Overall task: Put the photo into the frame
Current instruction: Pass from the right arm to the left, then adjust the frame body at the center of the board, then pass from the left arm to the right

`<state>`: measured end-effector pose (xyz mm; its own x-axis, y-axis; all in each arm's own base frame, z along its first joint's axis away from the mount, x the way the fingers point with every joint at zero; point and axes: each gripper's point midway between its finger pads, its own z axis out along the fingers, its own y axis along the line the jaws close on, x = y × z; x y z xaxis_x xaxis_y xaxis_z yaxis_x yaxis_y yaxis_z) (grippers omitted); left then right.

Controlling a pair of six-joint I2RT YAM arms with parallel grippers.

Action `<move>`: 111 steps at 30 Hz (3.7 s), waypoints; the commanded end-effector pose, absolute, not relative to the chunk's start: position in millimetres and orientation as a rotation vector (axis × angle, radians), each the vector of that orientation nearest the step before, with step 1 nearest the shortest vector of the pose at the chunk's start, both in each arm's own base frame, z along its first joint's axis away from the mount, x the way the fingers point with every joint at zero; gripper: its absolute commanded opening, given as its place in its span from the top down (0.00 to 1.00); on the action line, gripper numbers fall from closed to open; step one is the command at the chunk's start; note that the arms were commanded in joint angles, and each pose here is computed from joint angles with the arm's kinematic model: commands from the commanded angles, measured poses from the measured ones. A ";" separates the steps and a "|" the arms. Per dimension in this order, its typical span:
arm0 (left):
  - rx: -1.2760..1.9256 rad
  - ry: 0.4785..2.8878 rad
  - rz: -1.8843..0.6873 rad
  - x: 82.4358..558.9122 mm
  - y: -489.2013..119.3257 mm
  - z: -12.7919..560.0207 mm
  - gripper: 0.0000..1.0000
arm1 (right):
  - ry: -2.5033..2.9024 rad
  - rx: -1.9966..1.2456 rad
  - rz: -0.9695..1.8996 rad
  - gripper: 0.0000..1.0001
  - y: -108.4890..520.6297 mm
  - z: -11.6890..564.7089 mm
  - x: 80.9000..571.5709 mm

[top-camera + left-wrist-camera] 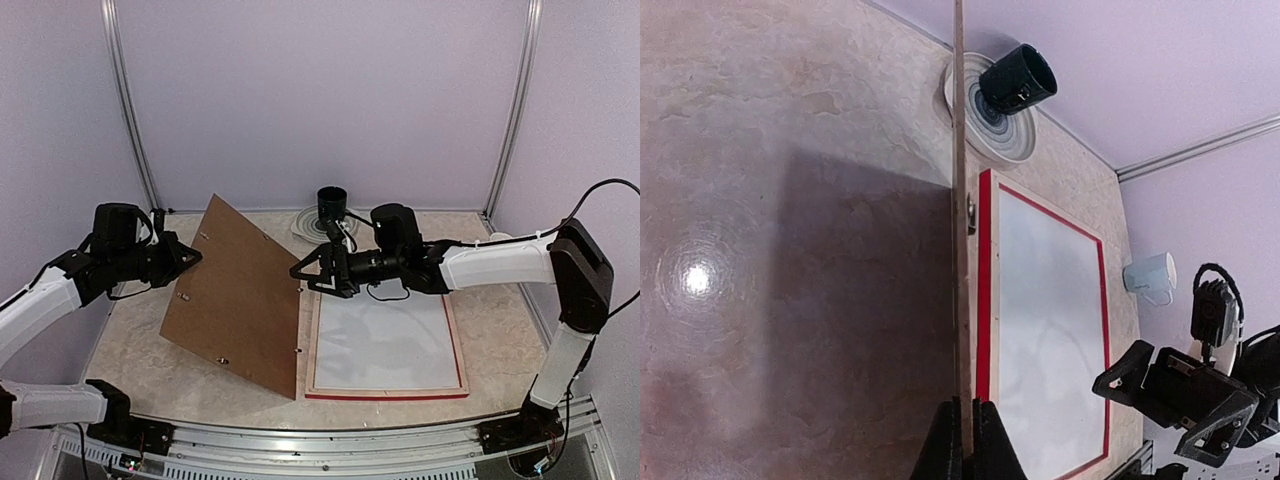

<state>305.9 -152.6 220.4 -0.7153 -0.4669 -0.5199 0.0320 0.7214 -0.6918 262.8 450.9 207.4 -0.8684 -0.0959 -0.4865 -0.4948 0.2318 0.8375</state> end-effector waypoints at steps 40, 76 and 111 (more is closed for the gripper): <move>-0.244 1.587 -1.450 264.5 -131.7 300.3 1.00 | 2.538 0.432 0.601 0.01 112.9 60.0 344.6; -0.322 1.603 -1.517 270.9 -162.5 252.1 1.00 | 2.546 0.042 0.786 0.01 215.4 55.2 345.0; -0.345 1.617 -1.628 268.2 -185.3 218.4 1.00 | 2.447 -0.152 0.444 0.01 226.1 136.9 376.8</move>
<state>271.4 -178.7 176.0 -0.6750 -0.6680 -0.3133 0.2062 0.2369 -0.9494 376.1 231.1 124.4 -0.8077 0.0596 -0.5865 -0.1901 0.9154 0.3548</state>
